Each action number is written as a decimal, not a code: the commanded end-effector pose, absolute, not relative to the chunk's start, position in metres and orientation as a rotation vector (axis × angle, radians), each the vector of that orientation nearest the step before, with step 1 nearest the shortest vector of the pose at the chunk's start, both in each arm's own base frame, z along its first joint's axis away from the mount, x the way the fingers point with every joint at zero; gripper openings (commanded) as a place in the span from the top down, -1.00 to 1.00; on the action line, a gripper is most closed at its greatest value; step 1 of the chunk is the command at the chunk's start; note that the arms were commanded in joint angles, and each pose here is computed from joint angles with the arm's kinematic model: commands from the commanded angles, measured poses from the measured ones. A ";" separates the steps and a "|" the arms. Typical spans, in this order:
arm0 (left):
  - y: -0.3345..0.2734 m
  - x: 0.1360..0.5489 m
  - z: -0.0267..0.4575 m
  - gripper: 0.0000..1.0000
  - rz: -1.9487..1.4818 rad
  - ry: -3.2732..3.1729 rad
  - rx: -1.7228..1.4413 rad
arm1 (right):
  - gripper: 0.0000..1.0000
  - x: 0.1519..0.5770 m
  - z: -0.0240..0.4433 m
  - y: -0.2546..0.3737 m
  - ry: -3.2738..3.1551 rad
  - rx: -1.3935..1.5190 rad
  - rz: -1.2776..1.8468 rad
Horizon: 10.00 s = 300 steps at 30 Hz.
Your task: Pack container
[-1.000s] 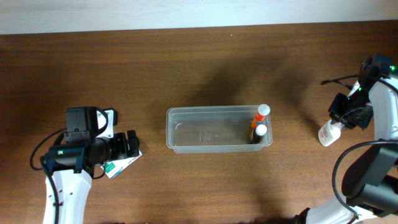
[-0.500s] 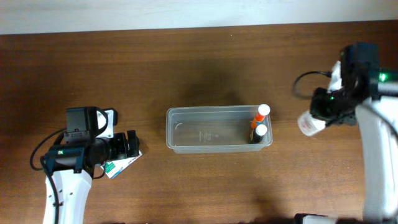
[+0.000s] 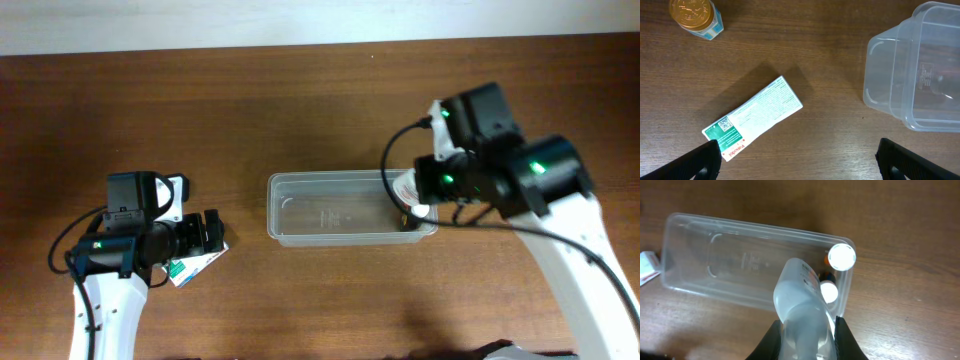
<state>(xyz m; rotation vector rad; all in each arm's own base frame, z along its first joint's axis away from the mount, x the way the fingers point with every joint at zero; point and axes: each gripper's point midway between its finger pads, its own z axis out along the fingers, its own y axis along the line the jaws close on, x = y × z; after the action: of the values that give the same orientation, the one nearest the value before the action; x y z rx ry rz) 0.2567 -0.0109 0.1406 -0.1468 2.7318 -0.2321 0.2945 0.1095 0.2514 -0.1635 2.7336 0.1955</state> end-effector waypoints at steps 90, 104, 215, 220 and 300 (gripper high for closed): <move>0.093 0.366 0.006 0.14 -0.010 2.880 -0.794 | -0.53 0.293 0.175 -0.051 2.870 0.536 0.176; 0.020 0.383 0.114 0.53 -0.175 2.741 -0.502 | -0.52 0.294 0.176 -0.051 2.867 0.535 0.176; -0.088 0.339 0.138 0.45 -0.017 2.826 0.282 | -0.53 0.298 0.176 -0.049 2.855 0.521 0.199; -0.165 0.347 0.174 0.38 -0.098 2.556 0.620 | -0.53 0.297 0.176 -0.049 2.855 0.522 0.199; 0.013 0.156 0.166 -0.99 0.046 2.296 -0.215 | -0.97 0.189 0.164 0.007 2.277 0.112 0.006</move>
<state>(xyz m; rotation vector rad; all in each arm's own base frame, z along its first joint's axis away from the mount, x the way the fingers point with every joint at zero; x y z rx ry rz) 0.1565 0.0114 0.1675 -0.1956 2.2987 0.0407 0.1946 0.0099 0.1635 0.0963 2.2856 0.0160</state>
